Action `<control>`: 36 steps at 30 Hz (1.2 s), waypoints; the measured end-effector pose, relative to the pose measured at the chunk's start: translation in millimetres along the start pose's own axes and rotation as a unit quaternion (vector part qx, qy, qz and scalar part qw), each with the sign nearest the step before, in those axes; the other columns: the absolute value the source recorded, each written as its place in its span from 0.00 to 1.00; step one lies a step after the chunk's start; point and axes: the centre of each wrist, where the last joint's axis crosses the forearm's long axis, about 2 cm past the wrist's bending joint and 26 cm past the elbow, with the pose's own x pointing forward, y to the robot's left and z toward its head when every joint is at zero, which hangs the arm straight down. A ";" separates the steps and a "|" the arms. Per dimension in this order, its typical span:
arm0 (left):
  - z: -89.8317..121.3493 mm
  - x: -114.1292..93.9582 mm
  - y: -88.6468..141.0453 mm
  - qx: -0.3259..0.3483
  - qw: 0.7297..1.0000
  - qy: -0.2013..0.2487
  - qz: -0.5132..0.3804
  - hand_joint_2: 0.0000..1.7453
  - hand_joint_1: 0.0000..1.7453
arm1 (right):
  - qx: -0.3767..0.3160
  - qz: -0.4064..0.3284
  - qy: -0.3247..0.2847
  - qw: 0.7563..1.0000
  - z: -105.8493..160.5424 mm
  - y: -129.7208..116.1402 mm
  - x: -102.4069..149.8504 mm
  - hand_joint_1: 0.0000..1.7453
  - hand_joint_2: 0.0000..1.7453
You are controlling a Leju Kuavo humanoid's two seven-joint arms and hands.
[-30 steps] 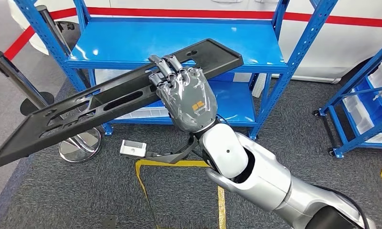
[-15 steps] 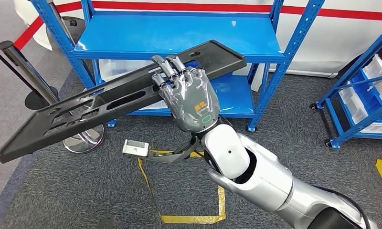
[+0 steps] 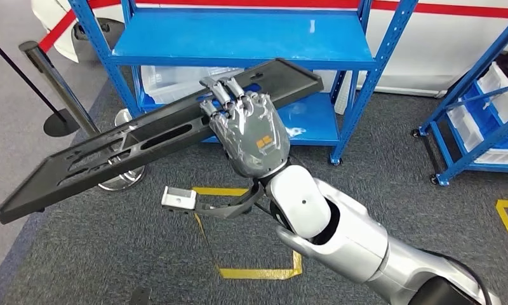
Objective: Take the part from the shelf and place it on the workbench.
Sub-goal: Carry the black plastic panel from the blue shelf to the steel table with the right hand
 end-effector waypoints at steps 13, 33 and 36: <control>-0.3 -1.0 1.4 -0.002 1.000 -0.003 0.000 1.00 0.00 | 0.008 -0.003 0.002 1.000 2.8 0.8 -2.1 1.00 1.00; 0.0 -4.4 3.5 -0.005 1.000 0.005 -0.003 1.00 0.00 | 0.002 -0.006 0.001 1.000 2.4 -2.2 -1.3 1.00 1.00; -0.6 -2.9 3.5 -0.005 1.000 0.003 -0.004 1.00 0.00 | 0.000 -0.004 0.001 1.000 3.5 -2.1 -1.6 1.00 1.00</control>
